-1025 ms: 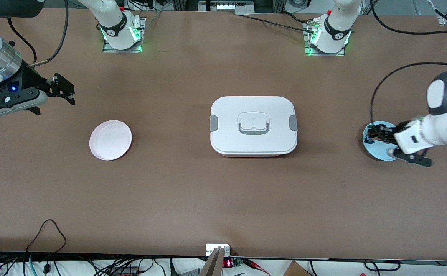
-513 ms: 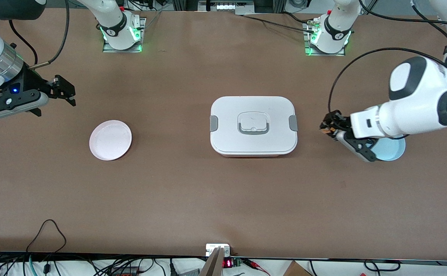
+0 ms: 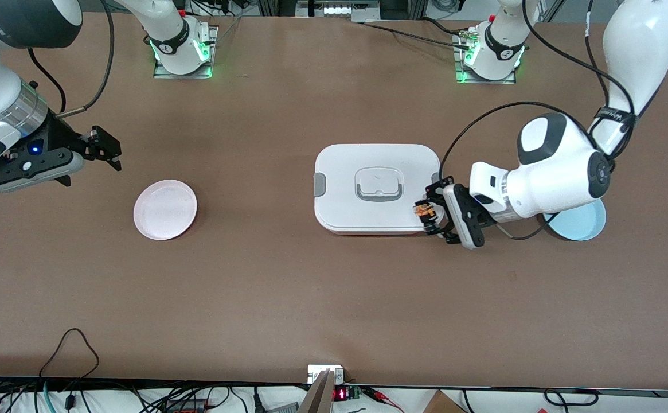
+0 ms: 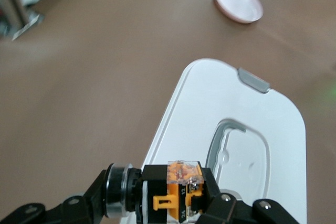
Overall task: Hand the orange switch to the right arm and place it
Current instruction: 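Lift the switch with the left gripper toward the box while the right gripper approaches, then bring the right gripper to the switch held by the left gripper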
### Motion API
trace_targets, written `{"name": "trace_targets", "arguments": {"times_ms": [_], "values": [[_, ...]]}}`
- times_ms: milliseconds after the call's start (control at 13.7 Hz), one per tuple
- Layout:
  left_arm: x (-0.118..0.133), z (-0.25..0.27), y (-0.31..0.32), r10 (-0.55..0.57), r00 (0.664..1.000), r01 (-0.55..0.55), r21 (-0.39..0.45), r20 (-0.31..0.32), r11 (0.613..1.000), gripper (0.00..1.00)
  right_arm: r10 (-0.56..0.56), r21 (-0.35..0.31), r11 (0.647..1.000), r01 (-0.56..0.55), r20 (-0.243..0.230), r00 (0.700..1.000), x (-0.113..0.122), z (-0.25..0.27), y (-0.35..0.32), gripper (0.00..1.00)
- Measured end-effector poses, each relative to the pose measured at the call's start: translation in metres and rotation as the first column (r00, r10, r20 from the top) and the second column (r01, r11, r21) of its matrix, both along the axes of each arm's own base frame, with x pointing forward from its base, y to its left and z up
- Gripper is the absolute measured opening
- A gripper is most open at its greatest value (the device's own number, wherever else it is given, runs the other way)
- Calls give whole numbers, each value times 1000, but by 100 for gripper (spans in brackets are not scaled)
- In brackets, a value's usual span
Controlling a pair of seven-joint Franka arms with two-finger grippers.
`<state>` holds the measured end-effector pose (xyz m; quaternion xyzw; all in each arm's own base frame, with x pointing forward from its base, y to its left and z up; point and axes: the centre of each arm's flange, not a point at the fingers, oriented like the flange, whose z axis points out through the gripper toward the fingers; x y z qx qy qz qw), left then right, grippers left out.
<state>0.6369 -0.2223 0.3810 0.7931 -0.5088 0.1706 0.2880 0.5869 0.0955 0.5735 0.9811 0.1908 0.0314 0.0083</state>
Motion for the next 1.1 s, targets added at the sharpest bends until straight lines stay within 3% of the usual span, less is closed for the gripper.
{"name": "trace_targets", "arguments": {"times_ms": [146, 293, 439, 586, 659, 732, 806, 1025, 1099], "values": [[-1, 22, -13, -55, 995, 62, -77, 84, 995, 72, 35, 1, 999, -35, -43, 998, -6, -8, 20, 100], [-1, 41, -19, -72, 985, 99, -171, 159, 980, 72, 68, 69, 996, -63, -68, 995, -11, -11, 42, 100], [1, 47, -23, -74, 971, 134, -255, 229, 958, 72, 69, 223, 974, -45, -104, 992, -14, -12, 60, 100], [-2, 48, -35, -76, 956, 173, -336, 282, 926, 72, 62, 387, 922, 3, -154, 986, -14, -17, 75, 100], [-8, 48, -49, -91, 943, 217, -384, 319, 898, 72, 57, 517, 854, 59, -205, 977, -9, -27, 88, 100], [-12, 49, -58, -97, 937, 239, -412, 336, 879, 72, 54, 581, 808, 96, -237, 970, -6, -34, 95, 100], [-20, 53, -70, -98, 928, 265, -449, 360, 853, 72, 51, 656, 740, 146, -272, 961, 0, -41, 103, 100], [-41, 57, -97, -62, 910, 285, -511, 409, 811, 72, 62, 794, 543, 271, -360, 931, 17, -70, 121, 100], [-44, 55, -99, -51, 910, 283, -526, 412, 802, 72, 82, 832, 475, 287, -366, 927, 22, -81, 126, 100]]}}
